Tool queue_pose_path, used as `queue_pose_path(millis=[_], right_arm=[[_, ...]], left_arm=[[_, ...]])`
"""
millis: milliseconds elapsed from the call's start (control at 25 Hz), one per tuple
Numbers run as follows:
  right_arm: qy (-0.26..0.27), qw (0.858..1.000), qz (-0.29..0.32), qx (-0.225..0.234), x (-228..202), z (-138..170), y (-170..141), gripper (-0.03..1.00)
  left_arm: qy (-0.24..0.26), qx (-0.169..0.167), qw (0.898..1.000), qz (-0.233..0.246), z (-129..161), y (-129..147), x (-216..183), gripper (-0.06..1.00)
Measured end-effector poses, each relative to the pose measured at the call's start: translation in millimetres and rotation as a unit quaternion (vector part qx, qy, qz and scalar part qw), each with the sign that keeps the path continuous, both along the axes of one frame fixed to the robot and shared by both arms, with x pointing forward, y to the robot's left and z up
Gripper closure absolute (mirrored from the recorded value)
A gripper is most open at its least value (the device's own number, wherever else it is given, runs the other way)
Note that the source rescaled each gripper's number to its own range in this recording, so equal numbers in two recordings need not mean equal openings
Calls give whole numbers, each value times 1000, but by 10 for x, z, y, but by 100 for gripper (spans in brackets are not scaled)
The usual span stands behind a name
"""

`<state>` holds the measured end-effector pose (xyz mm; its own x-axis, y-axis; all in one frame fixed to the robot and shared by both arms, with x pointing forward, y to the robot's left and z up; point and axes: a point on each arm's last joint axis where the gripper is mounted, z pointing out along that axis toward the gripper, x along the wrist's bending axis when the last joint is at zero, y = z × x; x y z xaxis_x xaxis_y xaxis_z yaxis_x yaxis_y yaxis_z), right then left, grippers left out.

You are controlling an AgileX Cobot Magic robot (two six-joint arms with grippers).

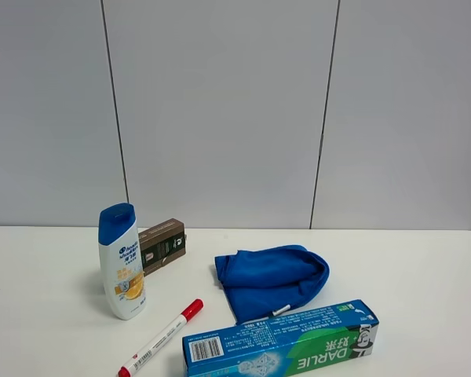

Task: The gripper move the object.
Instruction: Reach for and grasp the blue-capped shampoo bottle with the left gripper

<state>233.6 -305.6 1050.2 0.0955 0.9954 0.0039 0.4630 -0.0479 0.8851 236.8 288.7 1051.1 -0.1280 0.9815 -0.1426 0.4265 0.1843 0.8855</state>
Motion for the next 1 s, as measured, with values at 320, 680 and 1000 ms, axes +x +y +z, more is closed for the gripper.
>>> queue_pose_path(millis=[320, 680, 1000], right_arm=[[0, 1000, 0, 0, 0, 0, 0, -3], [0, 1000, 0, 0, 0, 0, 0, -3], [0, 1000, 0, 0, 0, 0, 0, -3]], left_arm=[[-143, -38, 988, -51, 268, -113, 67, -6], [-179, -61, 975, -121, 390, -223, 171, -6], [-161, 1, 974, -157, 360, -224, 302, -6]])
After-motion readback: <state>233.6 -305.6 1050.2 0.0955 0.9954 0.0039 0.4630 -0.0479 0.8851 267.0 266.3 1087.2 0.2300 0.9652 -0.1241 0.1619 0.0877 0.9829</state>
